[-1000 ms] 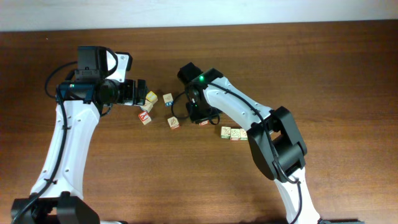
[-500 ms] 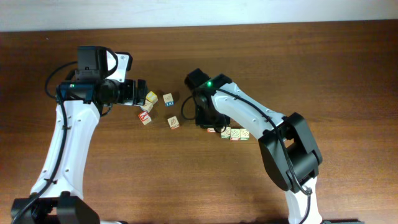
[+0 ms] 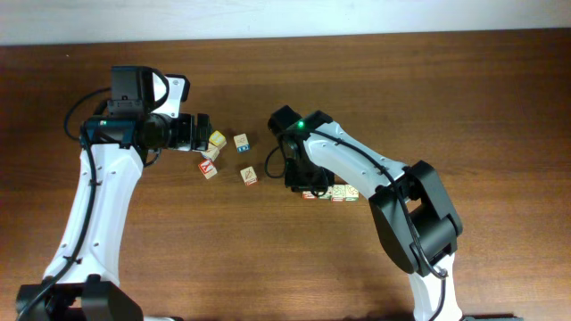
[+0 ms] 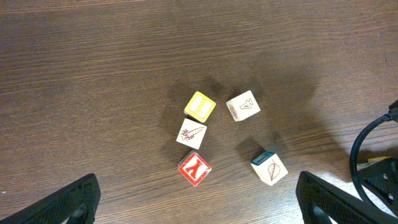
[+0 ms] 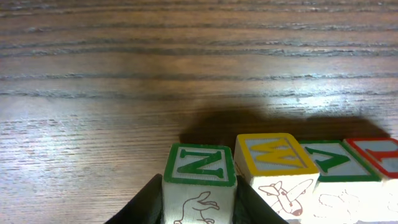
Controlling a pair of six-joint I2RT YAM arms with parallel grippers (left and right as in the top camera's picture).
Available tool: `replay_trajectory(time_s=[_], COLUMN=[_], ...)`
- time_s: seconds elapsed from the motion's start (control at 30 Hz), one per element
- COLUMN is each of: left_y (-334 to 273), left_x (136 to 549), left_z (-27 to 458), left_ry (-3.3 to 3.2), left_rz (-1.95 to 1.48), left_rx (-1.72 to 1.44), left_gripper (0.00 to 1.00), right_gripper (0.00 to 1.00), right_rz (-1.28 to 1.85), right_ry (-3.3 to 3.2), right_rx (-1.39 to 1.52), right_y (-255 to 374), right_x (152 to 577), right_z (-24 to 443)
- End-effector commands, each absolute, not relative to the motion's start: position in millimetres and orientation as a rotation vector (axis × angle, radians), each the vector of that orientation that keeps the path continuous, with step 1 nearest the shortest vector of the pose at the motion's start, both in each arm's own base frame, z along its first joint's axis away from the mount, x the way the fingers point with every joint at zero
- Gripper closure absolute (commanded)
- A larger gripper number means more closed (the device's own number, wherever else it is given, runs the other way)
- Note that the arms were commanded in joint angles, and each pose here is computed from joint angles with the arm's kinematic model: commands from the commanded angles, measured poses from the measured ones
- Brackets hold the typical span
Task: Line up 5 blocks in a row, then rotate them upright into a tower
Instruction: 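Release the N block and move right gripper toward the left blocks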
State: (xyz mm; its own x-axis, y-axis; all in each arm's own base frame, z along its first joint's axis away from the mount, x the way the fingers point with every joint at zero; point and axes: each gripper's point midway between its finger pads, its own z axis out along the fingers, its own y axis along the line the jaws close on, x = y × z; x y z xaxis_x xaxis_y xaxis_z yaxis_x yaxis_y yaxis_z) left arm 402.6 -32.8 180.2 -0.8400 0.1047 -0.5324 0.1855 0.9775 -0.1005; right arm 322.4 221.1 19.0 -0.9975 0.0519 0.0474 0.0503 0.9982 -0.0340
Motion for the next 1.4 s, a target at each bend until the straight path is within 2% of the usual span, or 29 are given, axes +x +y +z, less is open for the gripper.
replay_trajectory(time_s=[0.0,0.07,0.1,0.3,0.5,0.63,1.37], left_y=[-32,-32,-32,-32,-32,-32,-34], left_x=[407,407,407,407,407,407,407], left_z=[187,187,187,187,187,187,187], left_ry=[2.558,2.558,2.558,2.558,2.558,2.558,2.558], left_rz=[-0.196,-0.196,-0.196,-0.196,-0.196,-0.196,-0.198], left_rx=[0.187,0.187,0.187,0.187,0.187,0.187,0.193], left_gripper=[0.01,0.01,0.01,0.01,0.01,0.01,0.01], right_gripper=[0.61,0.51,0.51,0.52,0.59,0.61,0.62], right_rz=[0.046,0.032,0.031,-0.106,-0.132,-0.065,0.009], right_ry=[-3.099,-3.093,-3.093,-3.197,-3.193,-3.168,-3.123], right_rx=[-0.090,-0.091,-0.091,0.053,0.235,0.218,0.055], right_y=[221,223,223,244,280,270,234], right_x=[323,321,322,340,325,322,326], right_z=[24,24,25,63,42,21,13])
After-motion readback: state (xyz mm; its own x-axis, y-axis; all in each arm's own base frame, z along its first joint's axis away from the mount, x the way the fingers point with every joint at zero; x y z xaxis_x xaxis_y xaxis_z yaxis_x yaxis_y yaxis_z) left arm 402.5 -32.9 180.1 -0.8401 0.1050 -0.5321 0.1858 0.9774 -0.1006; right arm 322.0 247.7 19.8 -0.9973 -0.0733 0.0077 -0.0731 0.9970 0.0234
